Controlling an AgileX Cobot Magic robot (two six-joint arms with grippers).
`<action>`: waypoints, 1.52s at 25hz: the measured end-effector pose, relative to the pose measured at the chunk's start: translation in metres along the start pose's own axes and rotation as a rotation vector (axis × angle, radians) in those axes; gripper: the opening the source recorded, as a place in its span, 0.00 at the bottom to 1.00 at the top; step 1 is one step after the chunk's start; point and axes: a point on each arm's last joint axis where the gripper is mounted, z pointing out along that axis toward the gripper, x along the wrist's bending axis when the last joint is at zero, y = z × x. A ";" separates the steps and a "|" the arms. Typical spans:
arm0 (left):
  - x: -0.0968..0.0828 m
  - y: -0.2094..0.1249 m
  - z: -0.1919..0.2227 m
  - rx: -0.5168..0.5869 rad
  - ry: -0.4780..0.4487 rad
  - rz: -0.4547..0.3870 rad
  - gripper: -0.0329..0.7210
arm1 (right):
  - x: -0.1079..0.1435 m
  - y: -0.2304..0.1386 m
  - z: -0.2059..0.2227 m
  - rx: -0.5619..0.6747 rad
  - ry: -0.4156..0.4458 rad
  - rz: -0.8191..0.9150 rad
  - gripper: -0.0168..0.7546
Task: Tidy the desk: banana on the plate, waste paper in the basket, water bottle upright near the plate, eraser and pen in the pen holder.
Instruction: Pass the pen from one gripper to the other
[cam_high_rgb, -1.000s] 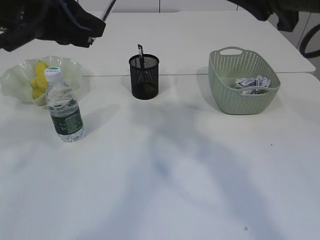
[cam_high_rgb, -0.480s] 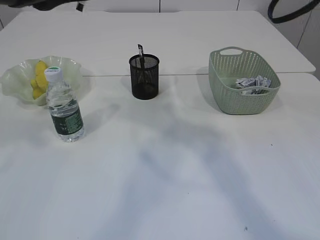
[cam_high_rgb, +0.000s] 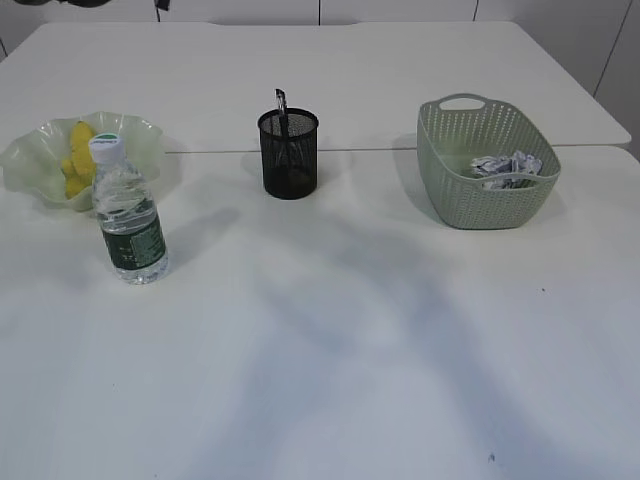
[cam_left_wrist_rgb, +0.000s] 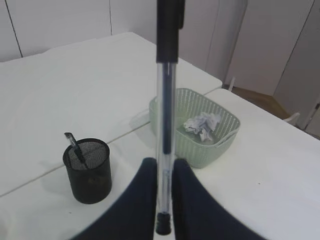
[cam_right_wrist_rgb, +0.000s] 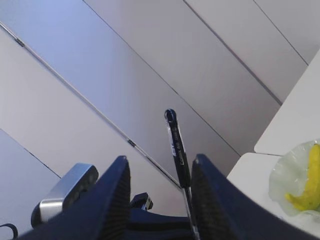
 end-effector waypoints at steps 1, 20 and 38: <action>0.000 0.000 0.000 -0.002 0.001 -0.004 0.07 | 0.001 0.002 0.001 -0.002 0.006 -0.005 0.42; -0.034 0.016 0.009 -0.052 -0.106 0.050 0.07 | -0.001 0.009 0.010 0.003 0.040 -0.023 0.42; -0.048 0.016 0.009 -0.062 -0.141 0.060 0.07 | 0.005 0.008 0.010 0.028 0.090 -0.031 0.42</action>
